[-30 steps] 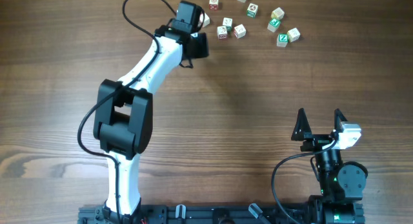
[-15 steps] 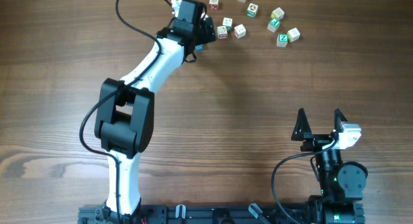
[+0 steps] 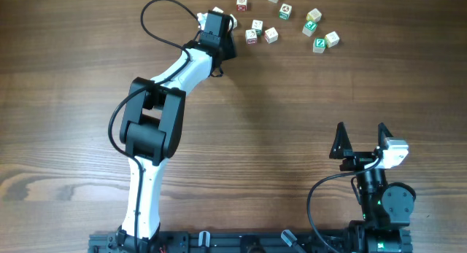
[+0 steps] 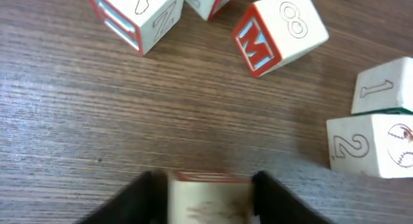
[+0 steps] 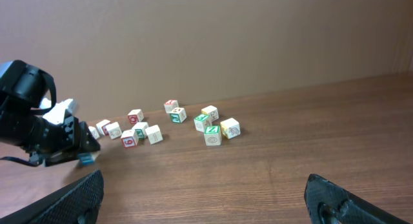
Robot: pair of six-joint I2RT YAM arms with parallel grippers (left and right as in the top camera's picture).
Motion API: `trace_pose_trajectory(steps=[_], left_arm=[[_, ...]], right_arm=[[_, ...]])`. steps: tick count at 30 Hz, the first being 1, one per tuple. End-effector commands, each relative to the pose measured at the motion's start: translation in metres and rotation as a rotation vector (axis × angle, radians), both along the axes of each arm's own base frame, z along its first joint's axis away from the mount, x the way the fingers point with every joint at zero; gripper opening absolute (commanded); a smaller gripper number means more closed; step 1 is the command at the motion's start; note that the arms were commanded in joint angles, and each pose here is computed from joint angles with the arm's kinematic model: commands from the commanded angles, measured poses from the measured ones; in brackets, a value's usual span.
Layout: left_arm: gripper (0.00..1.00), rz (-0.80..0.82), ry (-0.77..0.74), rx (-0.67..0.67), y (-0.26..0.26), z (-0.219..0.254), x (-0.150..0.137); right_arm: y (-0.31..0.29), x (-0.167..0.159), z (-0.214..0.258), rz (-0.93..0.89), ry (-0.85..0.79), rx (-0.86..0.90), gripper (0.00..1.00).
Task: Form a horizontal line
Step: 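Grasp the red-lettered 'U' block with the left gripper, then carry the block toward the table center and lower it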
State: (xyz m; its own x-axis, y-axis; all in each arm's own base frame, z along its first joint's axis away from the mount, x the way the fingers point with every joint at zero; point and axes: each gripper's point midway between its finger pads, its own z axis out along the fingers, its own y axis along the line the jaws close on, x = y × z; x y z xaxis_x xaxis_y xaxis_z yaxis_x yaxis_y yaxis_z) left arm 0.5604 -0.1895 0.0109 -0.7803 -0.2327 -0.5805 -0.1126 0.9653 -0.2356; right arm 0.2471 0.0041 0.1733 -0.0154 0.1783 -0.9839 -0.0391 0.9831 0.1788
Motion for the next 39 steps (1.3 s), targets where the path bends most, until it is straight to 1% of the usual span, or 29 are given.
trace_pose_trajectory(steps=[1,2,6,10,12,14,16,19,21,27,30,32,34,36,38,39], left_arm=[[0.37,-0.004,0.038,0.006,0.0,-0.02,-0.006],[0.33,-0.004,0.042,0.007,0.001,-0.02,-0.006],[0.26,-0.01,0.064,0.016,0.0,-0.014,-0.014],[0.23,-0.036,0.081,0.023,-0.011,0.01,-0.028],[0.23,-0.058,0.101,0.031,-0.02,0.02,-0.04],[0.23,-0.088,0.145,0.046,-0.033,0.025,-0.06],[0.23,-0.094,0.225,0.067,-0.041,0.019,-0.085],[0.18,-0.109,0.33,0.123,-0.045,0.007,-0.118],[0.18,-0.108,0.342,0.175,-0.043,0.002,-0.127],[0.21,-0.084,0.38,0.202,-0.033,-0.014,-0.14],[0.25,-0.079,0.427,0.219,-0.026,-0.028,-0.155],[0.3,-0.084,0.436,0.216,-0.025,-0.032,-0.158],[0.29,-0.085,0.438,0.219,-0.025,-0.032,-0.159],[0.3,-0.091,0.438,0.223,-0.025,-0.032,-0.159],[0.37,-0.091,0.442,0.225,-0.025,-0.033,-0.16],[0.44,-0.091,0.445,0.227,-0.024,-0.033,-0.161]], right_arm=[[-0.001,0.0,0.001,-0.009,-0.007,0.006,1.0],[-0.001,0.0,0.001,-0.009,-0.007,0.006,1.0],[-0.001,0.0,0.001,-0.009,-0.007,0.006,1.0],[-0.001,0.0,0.001,-0.009,-0.007,0.006,1.0],[-0.001,0.0,0.001,-0.009,-0.007,0.006,1.0],[-0.001,0.0,0.001,-0.009,-0.007,0.006,1.0],[-0.001,0.0,0.001,-0.009,-0.007,0.006,1.0],[-0.001,0.0,0.001,-0.009,-0.007,0.006,1.0],[-0.001,0.0,0.001,-0.009,-0.007,0.006,1.0],[-0.001,0.0,0.001,-0.009,-0.007,0.006,1.0],[-0.001,0.0,0.001,-0.009,-0.007,0.006,0.99],[-0.001,0.0,0.001,-0.009,-0.007,0.006,1.0],[-0.001,0.0,0.001,-0.009,-0.007,0.006,1.0],[-0.001,0.0,0.001,-0.009,-0.007,0.006,1.0],[-0.001,0.0,0.001,-0.009,-0.007,0.006,1.0],[-0.001,0.0,0.001,-0.009,-0.007,0.006,1.0]])
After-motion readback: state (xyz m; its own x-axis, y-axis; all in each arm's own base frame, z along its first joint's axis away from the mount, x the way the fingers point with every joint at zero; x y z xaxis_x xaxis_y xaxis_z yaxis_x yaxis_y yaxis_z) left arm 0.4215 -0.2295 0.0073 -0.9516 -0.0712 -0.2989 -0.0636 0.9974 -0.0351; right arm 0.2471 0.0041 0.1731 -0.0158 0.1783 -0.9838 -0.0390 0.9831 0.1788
